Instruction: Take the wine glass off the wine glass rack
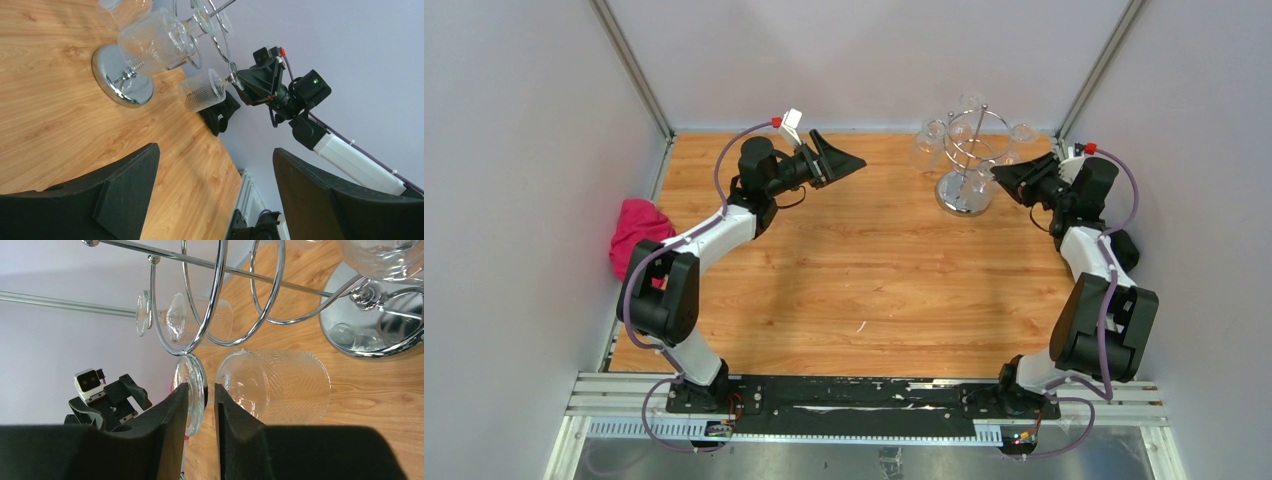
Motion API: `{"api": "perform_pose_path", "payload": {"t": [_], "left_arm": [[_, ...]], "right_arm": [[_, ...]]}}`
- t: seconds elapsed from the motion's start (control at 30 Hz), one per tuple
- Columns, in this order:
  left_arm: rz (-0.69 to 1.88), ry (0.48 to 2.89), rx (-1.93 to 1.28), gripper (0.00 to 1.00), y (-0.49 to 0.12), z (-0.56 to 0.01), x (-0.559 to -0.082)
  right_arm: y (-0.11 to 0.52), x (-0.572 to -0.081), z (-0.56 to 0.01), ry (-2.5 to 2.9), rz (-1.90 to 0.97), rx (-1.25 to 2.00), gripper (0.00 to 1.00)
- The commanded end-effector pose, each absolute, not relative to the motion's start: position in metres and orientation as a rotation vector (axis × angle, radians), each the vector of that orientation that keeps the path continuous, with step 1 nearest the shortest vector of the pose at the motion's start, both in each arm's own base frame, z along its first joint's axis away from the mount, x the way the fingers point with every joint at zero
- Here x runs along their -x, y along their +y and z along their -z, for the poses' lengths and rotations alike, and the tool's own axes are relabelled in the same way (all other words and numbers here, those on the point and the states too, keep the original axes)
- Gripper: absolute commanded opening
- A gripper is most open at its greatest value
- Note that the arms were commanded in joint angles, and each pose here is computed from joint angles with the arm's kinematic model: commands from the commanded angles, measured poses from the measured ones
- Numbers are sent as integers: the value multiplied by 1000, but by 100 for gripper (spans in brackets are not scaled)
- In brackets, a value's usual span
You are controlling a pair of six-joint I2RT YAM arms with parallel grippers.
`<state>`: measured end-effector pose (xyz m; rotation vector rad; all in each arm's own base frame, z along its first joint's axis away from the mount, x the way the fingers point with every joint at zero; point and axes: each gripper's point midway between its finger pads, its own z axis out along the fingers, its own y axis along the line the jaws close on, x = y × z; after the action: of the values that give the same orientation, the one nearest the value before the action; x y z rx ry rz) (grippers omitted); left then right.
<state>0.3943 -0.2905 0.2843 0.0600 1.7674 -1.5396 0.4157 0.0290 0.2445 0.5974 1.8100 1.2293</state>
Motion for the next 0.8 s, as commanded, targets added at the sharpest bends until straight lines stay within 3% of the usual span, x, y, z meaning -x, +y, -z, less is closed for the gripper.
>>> {"api": "perform_pose_path", "payload": {"t": [0.0, 0.2, 0.47, 0.77], "left_arm": [[1535, 1741, -76, 89, -289, -290, -391], [1540, 1739, -77, 89, -289, -292, -391], [1546, 1728, -78, 89, -289, -298, -389], [1551, 1736, -70, 89, -288, -296, -388]], "right_arm": [[33, -405, -244, 1840, -1234, -576, 29], [33, -400, -254, 1835, -1220, -561, 25], [34, -392, -264, 1863, -1189, -540, 31], [37, -386, -258, 1878, -1211, -569, 24]]}}
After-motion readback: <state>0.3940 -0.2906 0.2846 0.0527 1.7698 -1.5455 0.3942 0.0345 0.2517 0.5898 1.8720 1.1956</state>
